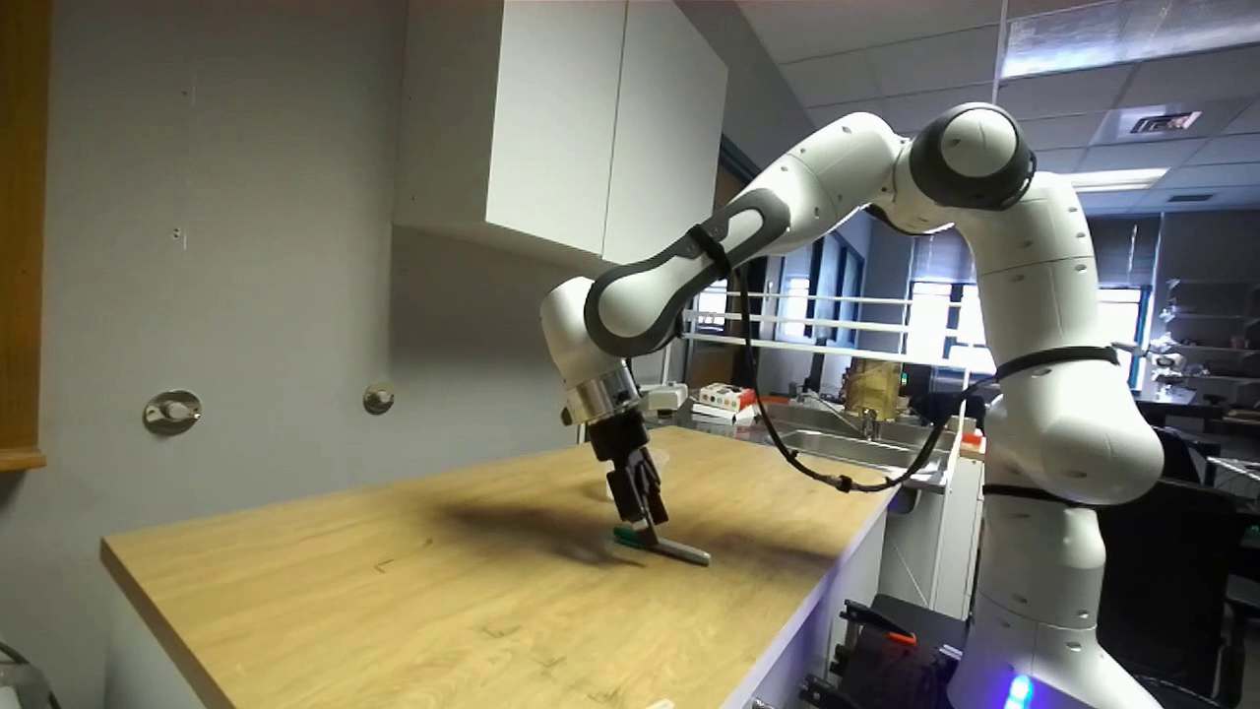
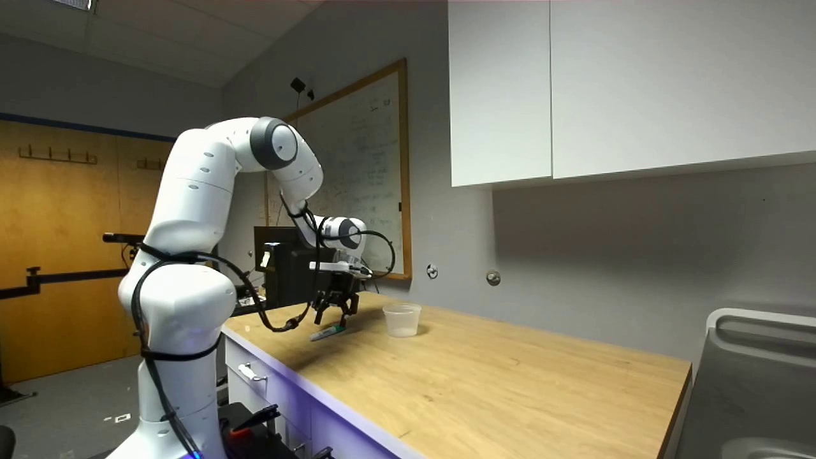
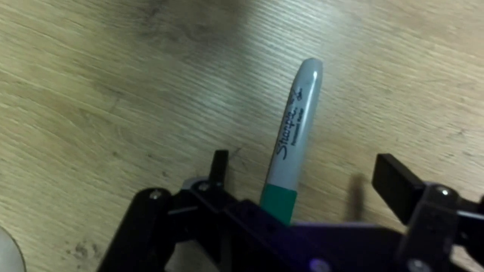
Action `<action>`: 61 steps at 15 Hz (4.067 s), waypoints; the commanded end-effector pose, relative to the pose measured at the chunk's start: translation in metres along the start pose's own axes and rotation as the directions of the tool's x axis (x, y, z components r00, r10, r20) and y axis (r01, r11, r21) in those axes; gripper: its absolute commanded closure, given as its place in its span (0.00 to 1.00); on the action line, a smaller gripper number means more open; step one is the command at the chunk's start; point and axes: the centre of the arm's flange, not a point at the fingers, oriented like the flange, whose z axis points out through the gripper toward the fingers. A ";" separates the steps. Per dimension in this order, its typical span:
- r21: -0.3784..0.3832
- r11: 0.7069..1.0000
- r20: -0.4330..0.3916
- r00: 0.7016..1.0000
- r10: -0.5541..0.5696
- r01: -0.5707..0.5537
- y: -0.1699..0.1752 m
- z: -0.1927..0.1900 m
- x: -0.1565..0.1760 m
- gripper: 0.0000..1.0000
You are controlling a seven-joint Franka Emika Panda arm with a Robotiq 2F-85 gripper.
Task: Put the marker in the cup
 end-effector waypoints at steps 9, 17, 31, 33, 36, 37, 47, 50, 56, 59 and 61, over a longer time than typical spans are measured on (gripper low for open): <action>0.011 0.992 0.014 0.992 0.123 -0.123 0.008 -0.005 0.019 0.95; -0.211 0.964 -0.043 0.987 0.157 -0.163 0.028 -0.063 -0.045 0.94; 0.064 0.819 -0.488 0.698 0.524 -0.570 0.190 -0.190 -0.091 0.94; 0.117 0.799 -0.481 0.670 0.565 -0.590 0.206 -0.191 -0.076 0.94; 0.180 0.772 -0.463 0.640 0.613 -0.609 0.208 -0.191 -0.051 0.93; 0.197 0.765 -0.456 0.633 0.626 -0.614 0.205 -0.191 -0.042 0.93; 0.234 0.721 -0.399 0.612 0.683 -0.653 0.218 -0.163 0.002 0.93; 0.240 0.705 -0.384 0.602 0.700 -0.667 0.229 -0.151 0.000 0.93; 0.240 0.684 -0.359 0.592 0.722 -0.688 0.239 -0.134 0.000 0.93; 0.234 0.678 -0.350 0.590 0.728 -0.697 0.237 -0.129 0.000 0.84; 0.233 0.669 -0.348 0.582 0.735 -0.706 0.235 -0.127 -0.001 0.70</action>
